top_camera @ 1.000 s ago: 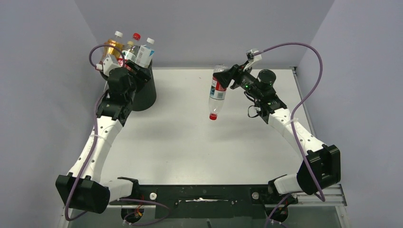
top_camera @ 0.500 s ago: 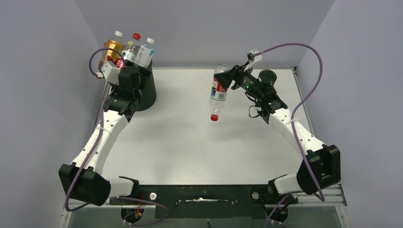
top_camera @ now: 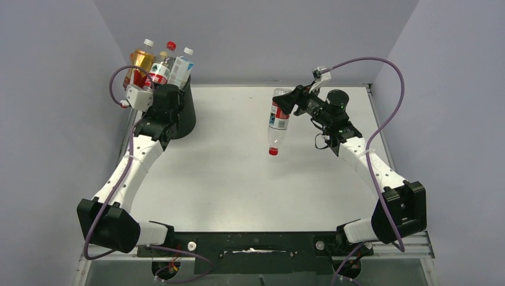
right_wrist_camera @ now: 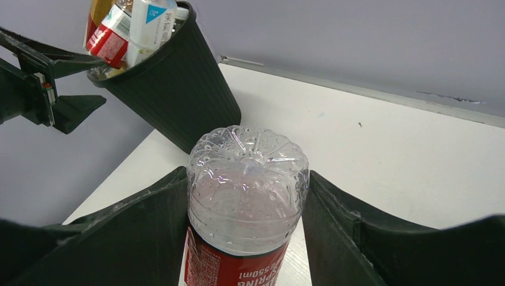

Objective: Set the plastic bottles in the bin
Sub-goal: Adjust the trash bin at the center of the board.

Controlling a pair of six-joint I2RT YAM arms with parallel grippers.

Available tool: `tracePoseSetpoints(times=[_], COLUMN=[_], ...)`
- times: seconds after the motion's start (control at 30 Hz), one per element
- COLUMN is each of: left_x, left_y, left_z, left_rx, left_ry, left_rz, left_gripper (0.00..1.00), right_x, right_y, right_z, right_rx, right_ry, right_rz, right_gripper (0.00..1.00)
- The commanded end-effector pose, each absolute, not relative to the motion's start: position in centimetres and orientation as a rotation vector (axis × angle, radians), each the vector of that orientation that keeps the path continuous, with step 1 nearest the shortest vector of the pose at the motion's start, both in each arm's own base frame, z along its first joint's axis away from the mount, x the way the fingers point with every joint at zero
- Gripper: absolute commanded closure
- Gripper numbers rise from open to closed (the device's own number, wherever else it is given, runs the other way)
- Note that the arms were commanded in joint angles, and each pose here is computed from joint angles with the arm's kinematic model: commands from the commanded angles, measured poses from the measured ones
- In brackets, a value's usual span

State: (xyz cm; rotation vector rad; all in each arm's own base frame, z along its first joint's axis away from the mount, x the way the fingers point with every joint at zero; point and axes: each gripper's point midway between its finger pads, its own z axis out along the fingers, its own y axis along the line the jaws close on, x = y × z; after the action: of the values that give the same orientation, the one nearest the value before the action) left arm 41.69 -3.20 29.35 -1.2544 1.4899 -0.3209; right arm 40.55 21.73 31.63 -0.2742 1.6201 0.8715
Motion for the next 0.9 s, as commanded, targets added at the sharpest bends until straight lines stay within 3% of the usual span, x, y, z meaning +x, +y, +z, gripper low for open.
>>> tracePoseSetpoints(times=[0.0,0.27,0.5,0.87], left_x=[42.1,42.2,43.1,44.4], left_y=[-2.3,-1.2,-0.6,-1.4], left_z=[31.2,30.9,29.2,27.7], left_rx=[-1.296,-1.333,-1.369,-1.359], left_ry=[1.392,1.353,1.376,1.424], left_rz=[-0.328,-0.297,-0.304,-0.311], left_gripper=[0.32,0.32,0.26,0.29], right_x=[39.8,39.6,39.5,39.4], right_y=[21.1,20.3,19.9,19.4], right_z=[33.8,33.2,33.0,32.5], right_rx=[-0.299,-0.292,-0.289,-0.28], right_ry=[1.538,1.547,1.546,1.55], right_rz=[0.868,0.874,0.875,0.882], right_gripper=[0.58,0.58,0.58,0.58])
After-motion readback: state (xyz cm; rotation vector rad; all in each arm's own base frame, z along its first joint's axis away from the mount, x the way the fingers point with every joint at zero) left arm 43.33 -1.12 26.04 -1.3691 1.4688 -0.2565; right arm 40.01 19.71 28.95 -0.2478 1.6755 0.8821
